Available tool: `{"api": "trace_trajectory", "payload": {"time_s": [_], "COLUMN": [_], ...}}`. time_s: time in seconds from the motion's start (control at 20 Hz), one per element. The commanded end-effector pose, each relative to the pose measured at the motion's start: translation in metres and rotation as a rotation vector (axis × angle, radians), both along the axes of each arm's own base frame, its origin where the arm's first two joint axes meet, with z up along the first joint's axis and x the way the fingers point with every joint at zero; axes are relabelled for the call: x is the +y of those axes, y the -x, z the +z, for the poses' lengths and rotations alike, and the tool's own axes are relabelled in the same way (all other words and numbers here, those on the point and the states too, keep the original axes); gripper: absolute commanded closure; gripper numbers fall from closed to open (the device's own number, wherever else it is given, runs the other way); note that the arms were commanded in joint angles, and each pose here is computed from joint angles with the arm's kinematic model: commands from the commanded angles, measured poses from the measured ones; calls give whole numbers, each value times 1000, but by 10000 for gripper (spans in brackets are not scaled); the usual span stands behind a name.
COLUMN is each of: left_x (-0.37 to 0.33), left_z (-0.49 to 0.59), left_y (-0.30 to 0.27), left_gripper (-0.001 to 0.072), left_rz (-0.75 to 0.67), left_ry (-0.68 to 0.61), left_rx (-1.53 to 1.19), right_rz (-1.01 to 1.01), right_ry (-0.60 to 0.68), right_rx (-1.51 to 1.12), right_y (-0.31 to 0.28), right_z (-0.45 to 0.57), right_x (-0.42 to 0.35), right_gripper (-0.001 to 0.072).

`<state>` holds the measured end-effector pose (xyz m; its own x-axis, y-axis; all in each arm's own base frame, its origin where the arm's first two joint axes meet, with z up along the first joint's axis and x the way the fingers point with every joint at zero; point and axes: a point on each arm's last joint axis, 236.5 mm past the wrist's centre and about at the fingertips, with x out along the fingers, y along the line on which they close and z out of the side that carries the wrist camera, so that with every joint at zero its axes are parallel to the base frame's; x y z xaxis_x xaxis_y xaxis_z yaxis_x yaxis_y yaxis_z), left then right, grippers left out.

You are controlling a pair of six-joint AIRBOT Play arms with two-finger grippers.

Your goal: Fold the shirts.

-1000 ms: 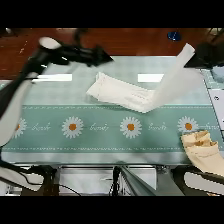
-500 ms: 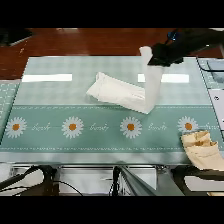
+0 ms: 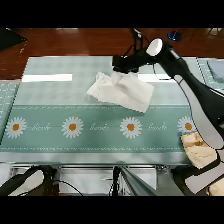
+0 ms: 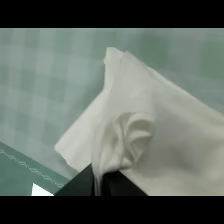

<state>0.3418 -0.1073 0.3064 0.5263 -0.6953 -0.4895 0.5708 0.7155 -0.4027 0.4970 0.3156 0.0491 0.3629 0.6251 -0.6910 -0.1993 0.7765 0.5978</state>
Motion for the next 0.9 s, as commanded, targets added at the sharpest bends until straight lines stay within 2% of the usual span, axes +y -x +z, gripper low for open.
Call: {"api": "trace_trajectory", "payload": {"time_s": [0.0,0.15,0.3,0.35,0.45,0.6,0.65,0.75,0.8,0.85], "left_x": [-34,-55,-56,-54,-48,-37,-35,-34,-34,-34], "left_z": [-2,-2,-3,-6,-15,-45,-58,-85,-96,-107], "left_y": [22,32,33,31,26,18,16,14,13,13], "left_gripper": [681,681,681,681,681,680,680,680,680,680], "left_rz": [-121,-192,-195,-187,-166,-131,-128,-129,-136,-153], "left_ry": [-15,-19,-25,-36,-65,-103,-107,-102,-100,-108], "left_rx": [11,7,10,12,27,98,134,212,241,253], "right_rz": [-60,-59,-64,-64,-68,-45,-34,-34,-57,-94], "right_ry": [-97,-104,-111,-113,-125,-108,-56,177,351,577], "right_rx": [-41,-30,-7,-7,-21,-87,-113,-132,-94,1], "right_y": [-16,-12,-9,-9,-11,-11,-9,-1,10,32], "right_z": [-8,-17,-22,-22,-12,30,44,57,55,49], "right_x": [38,52,56,57,55,29,5,-75,-132,-208], "right_gripper": [684,667,354,309,252,241,242,243,244,264]}}
